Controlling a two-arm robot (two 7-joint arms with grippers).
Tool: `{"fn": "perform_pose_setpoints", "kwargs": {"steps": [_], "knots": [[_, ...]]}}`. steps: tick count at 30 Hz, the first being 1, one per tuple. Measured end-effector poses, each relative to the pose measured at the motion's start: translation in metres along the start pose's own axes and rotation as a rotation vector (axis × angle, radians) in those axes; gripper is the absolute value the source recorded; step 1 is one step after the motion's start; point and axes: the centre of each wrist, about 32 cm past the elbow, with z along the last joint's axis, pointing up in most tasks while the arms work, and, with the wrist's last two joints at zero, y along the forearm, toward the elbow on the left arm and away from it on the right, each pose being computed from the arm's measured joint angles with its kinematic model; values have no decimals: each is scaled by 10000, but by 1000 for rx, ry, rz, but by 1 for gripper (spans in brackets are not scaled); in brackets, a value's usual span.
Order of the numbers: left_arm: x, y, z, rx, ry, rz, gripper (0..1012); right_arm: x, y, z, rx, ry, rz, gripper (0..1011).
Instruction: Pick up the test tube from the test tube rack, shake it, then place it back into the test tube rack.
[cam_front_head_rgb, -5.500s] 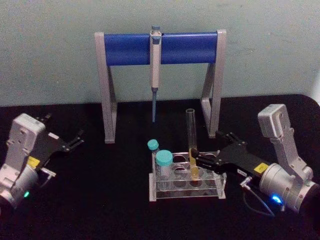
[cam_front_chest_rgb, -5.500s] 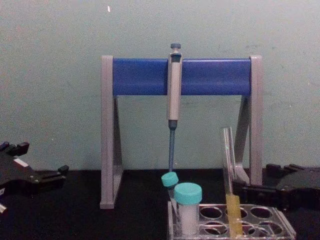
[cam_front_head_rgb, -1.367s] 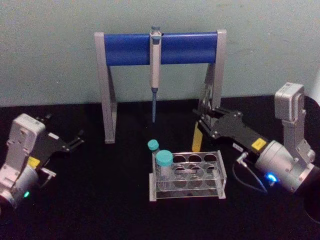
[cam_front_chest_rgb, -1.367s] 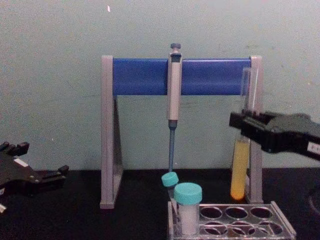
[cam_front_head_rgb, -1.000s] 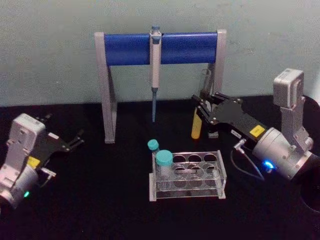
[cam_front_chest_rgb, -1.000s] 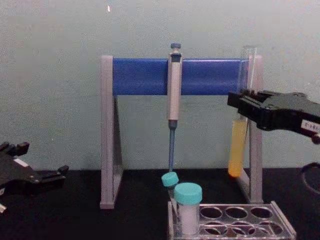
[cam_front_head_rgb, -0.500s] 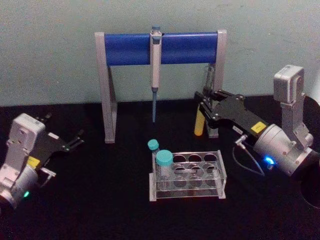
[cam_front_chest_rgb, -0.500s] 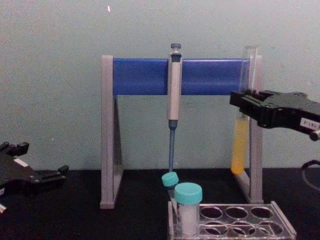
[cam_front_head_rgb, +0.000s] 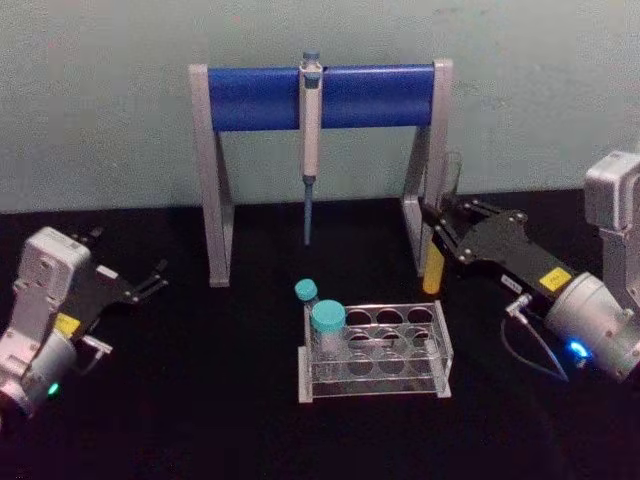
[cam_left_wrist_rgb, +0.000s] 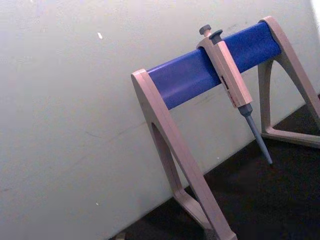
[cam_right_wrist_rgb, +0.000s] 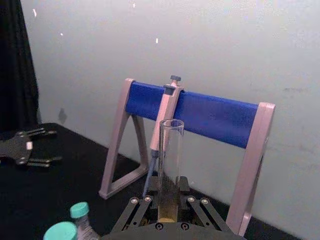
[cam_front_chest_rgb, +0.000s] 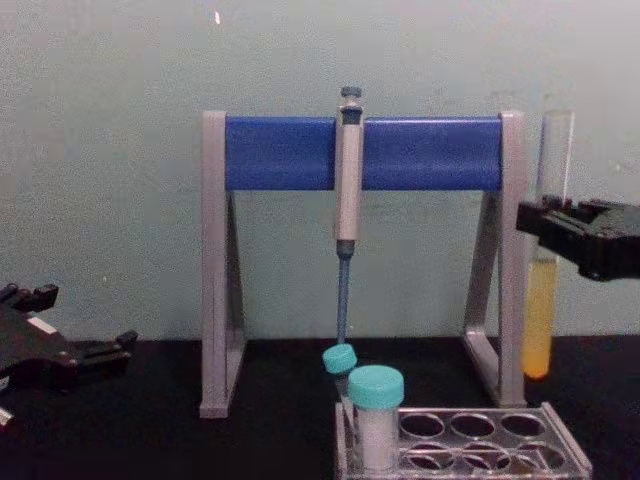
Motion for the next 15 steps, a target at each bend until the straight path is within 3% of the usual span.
{"fn": "perform_pose_setpoints", "kwargs": {"steps": [8, 15], "knots": [[0, 0, 0, 0, 0, 0, 1010, -111, -43, -2, -10, 26, 50, 229], [0, 0, 0, 0, 0, 0, 1010, -182, 125, -27, 0, 51, 117, 229]]}}
